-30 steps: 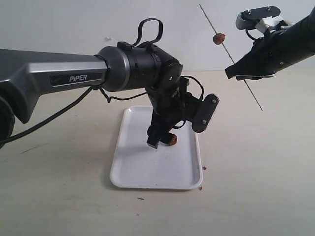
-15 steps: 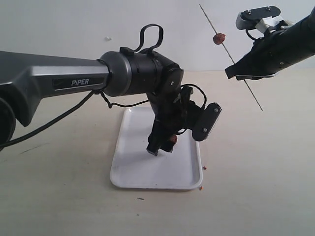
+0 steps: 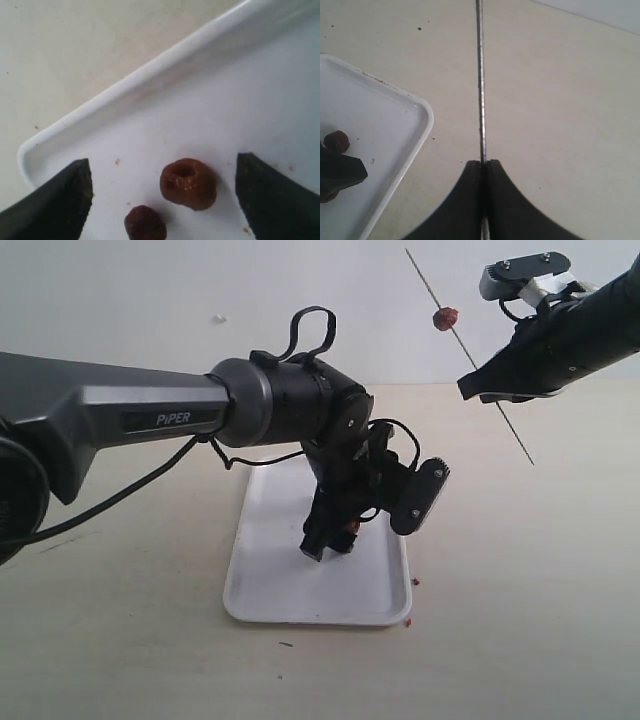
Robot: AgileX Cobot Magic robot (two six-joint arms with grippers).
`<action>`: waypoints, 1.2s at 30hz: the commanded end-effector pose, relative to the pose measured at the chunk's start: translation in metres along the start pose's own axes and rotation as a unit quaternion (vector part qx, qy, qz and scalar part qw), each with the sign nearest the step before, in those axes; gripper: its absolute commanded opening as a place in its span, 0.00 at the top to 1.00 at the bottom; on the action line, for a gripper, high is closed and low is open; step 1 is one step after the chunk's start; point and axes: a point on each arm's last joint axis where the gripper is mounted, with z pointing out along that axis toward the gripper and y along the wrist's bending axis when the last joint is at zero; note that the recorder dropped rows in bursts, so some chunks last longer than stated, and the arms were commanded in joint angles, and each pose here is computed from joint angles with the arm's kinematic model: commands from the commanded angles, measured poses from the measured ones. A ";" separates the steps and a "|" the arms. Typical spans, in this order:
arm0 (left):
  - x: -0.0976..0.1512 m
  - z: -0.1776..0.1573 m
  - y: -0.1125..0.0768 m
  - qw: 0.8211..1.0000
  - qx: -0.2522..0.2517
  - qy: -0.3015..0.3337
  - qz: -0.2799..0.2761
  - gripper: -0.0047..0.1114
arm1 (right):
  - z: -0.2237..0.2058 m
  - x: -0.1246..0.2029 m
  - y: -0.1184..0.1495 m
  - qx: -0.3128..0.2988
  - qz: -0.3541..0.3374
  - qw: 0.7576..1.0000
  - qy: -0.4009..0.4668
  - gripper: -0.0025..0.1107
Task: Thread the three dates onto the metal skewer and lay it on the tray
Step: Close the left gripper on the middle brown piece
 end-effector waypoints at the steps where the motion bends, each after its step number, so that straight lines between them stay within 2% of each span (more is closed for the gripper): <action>1: 0.001 0.004 -0.002 1.000 0.003 0.006 0.001 0.30 | -0.005 -0.004 -0.002 0.006 0.000 1.000 -0.011 0.98; 6: 0.003 0.004 -0.002 1.000 0.003 0.015 0.010 0.30 | -0.005 -0.004 -0.002 0.006 0.001 1.000 -0.011 0.98; 8: 0.004 0.004 -0.003 1.000 0.008 0.017 0.010 0.34 | -0.005 -0.004 -0.002 0.006 0.001 1.000 -0.011 0.98; 11: 0.005 0.005 -0.007 0.999 0.029 0.022 0.010 0.47 | -0.005 -0.004 -0.002 0.006 0.001 1.000 -0.011 0.98; 20: 0.005 0.024 -0.016 0.998 0.052 0.028 0.015 0.49 | -0.005 -0.004 -0.002 0.006 0.002 1.000 -0.011 0.98; 32: 0.005 0.026 -0.017 0.998 0.054 0.028 0.014 0.61 | -0.005 -0.004 -0.002 0.006 0.002 1.000 -0.012 0.98; 36: 0.005 0.026 -0.017 0.998 0.054 0.028 0.014 0.61 | -0.005 -0.004 -0.003 0.007 0.002 1.000 -0.013 0.98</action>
